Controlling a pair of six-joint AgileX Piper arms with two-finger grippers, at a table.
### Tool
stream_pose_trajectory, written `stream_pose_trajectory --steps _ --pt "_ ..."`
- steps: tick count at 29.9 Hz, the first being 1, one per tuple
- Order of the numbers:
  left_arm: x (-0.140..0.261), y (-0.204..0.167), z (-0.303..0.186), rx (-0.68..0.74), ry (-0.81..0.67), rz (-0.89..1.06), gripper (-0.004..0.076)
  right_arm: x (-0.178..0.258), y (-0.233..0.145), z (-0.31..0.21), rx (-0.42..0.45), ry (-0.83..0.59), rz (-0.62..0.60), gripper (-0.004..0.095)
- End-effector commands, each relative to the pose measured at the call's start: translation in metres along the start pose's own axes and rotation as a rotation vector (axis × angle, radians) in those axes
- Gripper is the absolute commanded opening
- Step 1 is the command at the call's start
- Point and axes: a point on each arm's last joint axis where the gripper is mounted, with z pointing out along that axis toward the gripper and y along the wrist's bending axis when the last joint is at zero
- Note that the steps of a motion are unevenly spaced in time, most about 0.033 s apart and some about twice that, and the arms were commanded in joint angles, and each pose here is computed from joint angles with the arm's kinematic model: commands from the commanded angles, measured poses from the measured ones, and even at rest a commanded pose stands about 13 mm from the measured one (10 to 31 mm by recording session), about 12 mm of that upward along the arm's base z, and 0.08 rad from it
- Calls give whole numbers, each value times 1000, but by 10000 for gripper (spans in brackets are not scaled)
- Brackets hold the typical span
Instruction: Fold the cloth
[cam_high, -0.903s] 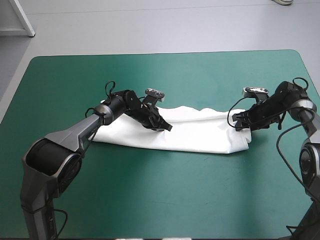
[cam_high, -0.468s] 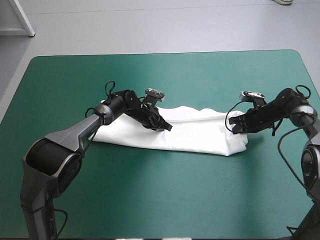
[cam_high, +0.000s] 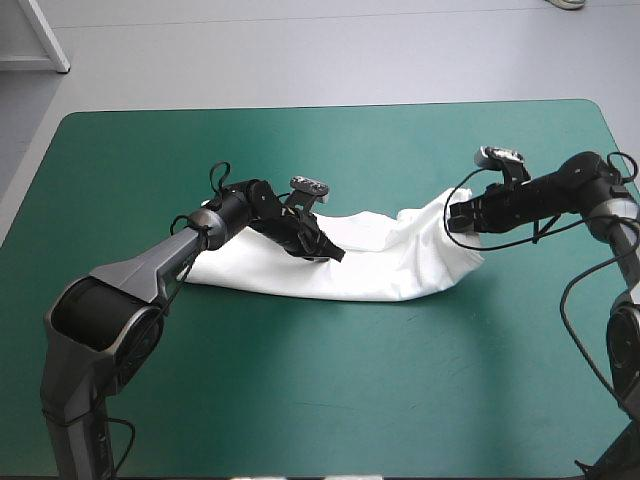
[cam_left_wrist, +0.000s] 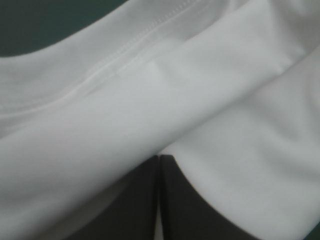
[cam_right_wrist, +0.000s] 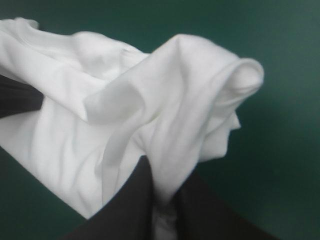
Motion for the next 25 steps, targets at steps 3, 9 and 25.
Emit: stream_pose_trajectory --steps 3,9,25 --pt "-7 -5 -10 -7 -55 8 19 -29 44 -48 -95 -135 -79 -11" --pt "-33 -15 -77 -160 -136 151 19 -43 86 -47 -129 -145 -165 -11" --pt "7 -63 -398 -804 -541 159 19 -64 222 29 -320 -112 -355 -11"
